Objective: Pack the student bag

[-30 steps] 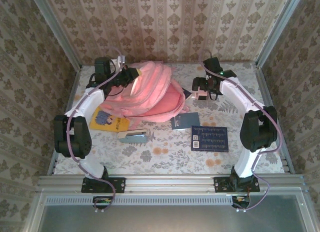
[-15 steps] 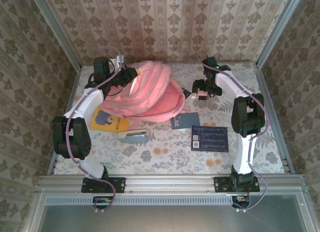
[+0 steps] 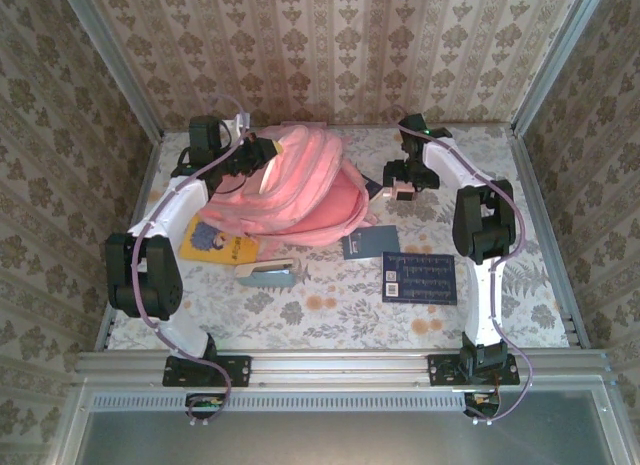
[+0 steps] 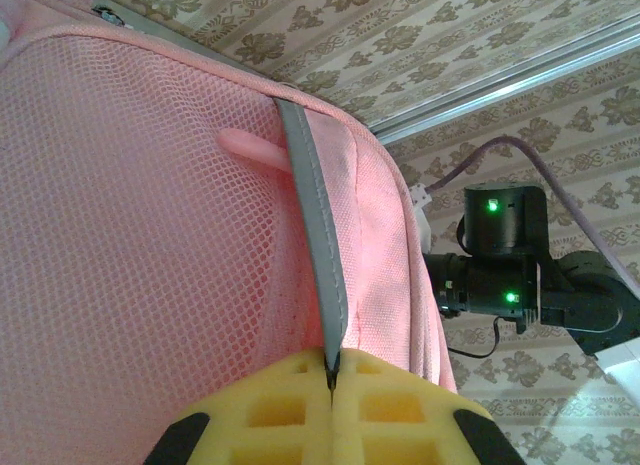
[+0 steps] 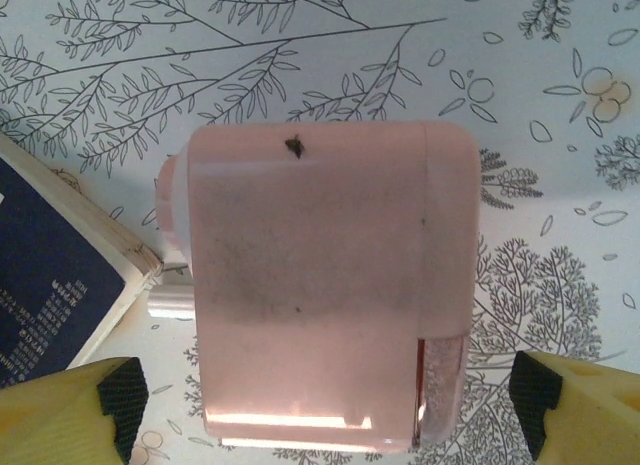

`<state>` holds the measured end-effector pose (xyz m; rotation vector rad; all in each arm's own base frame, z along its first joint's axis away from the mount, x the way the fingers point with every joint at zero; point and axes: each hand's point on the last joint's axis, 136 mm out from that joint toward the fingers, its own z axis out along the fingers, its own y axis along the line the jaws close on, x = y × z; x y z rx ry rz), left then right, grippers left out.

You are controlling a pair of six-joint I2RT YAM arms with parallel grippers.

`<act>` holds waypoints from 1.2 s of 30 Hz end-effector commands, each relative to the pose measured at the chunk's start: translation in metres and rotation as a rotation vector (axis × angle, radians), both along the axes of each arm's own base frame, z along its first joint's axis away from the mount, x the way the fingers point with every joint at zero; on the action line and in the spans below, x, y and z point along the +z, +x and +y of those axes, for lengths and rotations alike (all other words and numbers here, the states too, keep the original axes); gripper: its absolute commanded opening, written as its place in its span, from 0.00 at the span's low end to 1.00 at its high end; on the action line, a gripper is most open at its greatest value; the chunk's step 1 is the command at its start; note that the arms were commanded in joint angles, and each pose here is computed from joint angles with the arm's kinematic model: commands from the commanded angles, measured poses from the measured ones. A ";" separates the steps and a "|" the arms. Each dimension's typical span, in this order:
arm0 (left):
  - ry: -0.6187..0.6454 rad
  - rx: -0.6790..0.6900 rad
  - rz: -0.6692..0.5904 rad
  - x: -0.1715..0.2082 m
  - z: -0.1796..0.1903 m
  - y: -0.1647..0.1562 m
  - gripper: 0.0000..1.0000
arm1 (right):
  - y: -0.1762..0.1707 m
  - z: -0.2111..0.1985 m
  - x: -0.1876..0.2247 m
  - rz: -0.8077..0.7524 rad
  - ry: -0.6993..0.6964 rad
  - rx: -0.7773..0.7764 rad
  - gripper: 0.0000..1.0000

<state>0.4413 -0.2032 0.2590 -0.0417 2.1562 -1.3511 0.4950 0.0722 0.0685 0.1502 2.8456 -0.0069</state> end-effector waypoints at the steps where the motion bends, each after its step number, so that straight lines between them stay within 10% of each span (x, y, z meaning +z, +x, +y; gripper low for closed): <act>1: -0.014 -0.014 -0.103 0.035 0.001 -0.005 0.00 | -0.006 -0.001 -0.011 0.054 -0.015 0.024 0.93; 16: -0.033 -0.008 -0.088 0.031 0.004 -0.001 0.00 | -0.008 -0.002 -0.022 0.072 0.022 0.016 0.61; 36: -0.021 -0.060 -0.141 0.044 0.000 -0.006 0.00 | -0.071 -0.007 0.100 -0.315 0.208 -0.183 0.59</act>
